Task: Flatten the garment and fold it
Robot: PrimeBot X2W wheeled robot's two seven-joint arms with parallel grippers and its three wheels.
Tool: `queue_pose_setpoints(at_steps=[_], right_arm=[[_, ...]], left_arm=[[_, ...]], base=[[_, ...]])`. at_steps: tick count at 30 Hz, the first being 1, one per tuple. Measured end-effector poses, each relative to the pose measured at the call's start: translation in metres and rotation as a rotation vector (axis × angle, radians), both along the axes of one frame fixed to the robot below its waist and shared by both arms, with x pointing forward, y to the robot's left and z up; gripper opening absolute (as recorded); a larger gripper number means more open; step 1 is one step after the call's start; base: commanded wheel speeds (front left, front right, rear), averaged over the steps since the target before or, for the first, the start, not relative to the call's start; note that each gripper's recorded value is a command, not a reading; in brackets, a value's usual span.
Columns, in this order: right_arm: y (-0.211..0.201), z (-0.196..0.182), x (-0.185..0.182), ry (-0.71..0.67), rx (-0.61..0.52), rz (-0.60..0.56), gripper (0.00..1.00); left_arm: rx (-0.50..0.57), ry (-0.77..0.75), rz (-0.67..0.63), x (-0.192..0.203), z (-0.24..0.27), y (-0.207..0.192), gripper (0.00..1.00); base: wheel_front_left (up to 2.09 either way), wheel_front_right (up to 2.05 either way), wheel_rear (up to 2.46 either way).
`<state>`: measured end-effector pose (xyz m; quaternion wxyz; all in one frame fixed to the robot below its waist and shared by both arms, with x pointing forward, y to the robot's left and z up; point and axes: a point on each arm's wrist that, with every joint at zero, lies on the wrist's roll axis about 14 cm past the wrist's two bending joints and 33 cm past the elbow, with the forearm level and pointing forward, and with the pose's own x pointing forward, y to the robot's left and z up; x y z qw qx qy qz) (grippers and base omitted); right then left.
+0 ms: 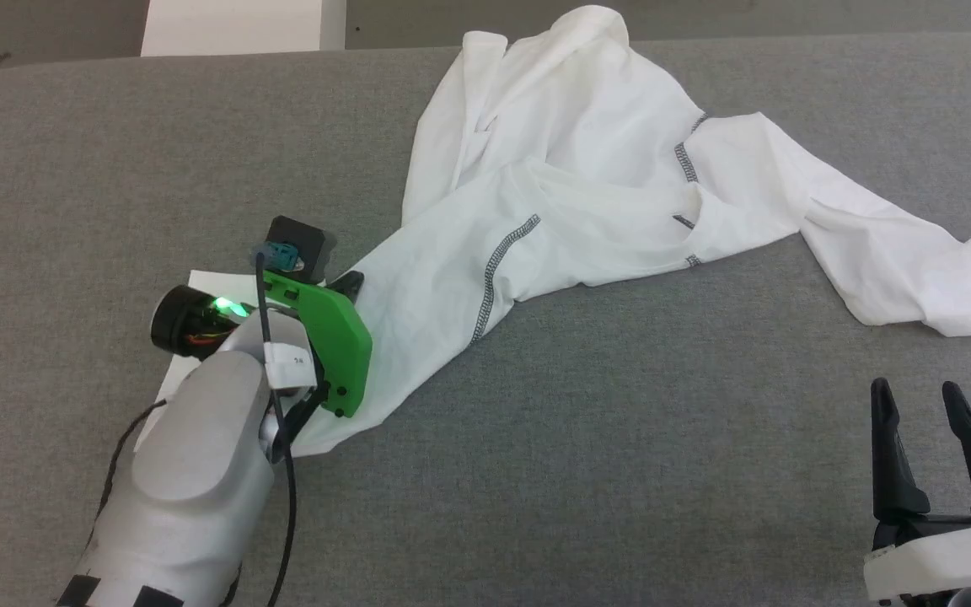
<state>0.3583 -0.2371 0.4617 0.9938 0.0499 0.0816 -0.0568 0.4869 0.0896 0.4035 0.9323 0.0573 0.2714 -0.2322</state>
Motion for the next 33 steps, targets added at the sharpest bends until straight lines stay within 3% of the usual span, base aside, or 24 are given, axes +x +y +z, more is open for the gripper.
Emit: queue_pose_setpoints(at_steps=[6, 7, 8, 13, 18, 23, 24, 25, 26, 33], right_arm=[[0.004, 0.003, 0.003, -0.008, -0.005, 0.015, 1.00], [0.005, 0.003, 0.004, -0.006, -0.005, 0.019, 1.00], [0.006, 0.003, 0.005, -0.006, -0.004, 0.023, 1.00], [0.012, 0.004, 0.006, -0.004, 0.003, 0.042, 1.00], [0.014, 0.004, 0.004, 0.005, -0.001, 0.048, 1.00], [0.010, 0.003, 0.002, 0.014, -0.007, 0.033, 1.00], [0.009, 0.004, 0.001, 0.014, -0.008, 0.030, 1.00], [0.008, 0.004, 0.001, 0.016, -0.009, 0.028, 1.00], [0.007, 0.004, 0.000, 0.016, -0.010, 0.026, 1.00], [0.008, 0.007, 0.000, 0.009, -0.011, 0.028, 1.00]], left_arm=[[-0.044, -0.001, 0.030, -0.001, 0.002, 0.004, 0.00], [-0.053, -0.019, 0.036, 0.000, 0.005, 0.005, 0.84], [-0.056, -0.034, 0.039, 0.002, 0.009, 0.006, 1.00], [-0.037, -0.027, 0.043, 0.005, 0.012, 0.010, 1.00], [-0.012, 0.116, 0.043, -0.006, -0.009, 0.010, 1.00], [0.006, 0.140, 0.022, -0.002, -0.012, 0.005, 1.00], [0.008, 0.143, 0.014, -0.002, -0.012, 0.003, 0.91], [0.005, 0.141, 0.007, -0.002, -0.012, 0.000, 0.26], [0.000, 0.135, 0.001, -0.001, -0.012, -0.003, 0.00], [-0.018, 0.096, -0.040, -0.005, -0.005, -0.015, 0.00]], base=[[0.00, 0.00, 0.00], [0.00, 0.00, 0.00], [0.00, 0.00, 0.00], [0.00, 0.00, 0.00], [0.00, 0.00, 0.00], [0.00, 0.00, 0.00], [0.00, 0.00, 0.00], [0.00, 0.00, 0.00], [0.00, 0.00, 0.00], [0.00, 0.00, 0.00]])
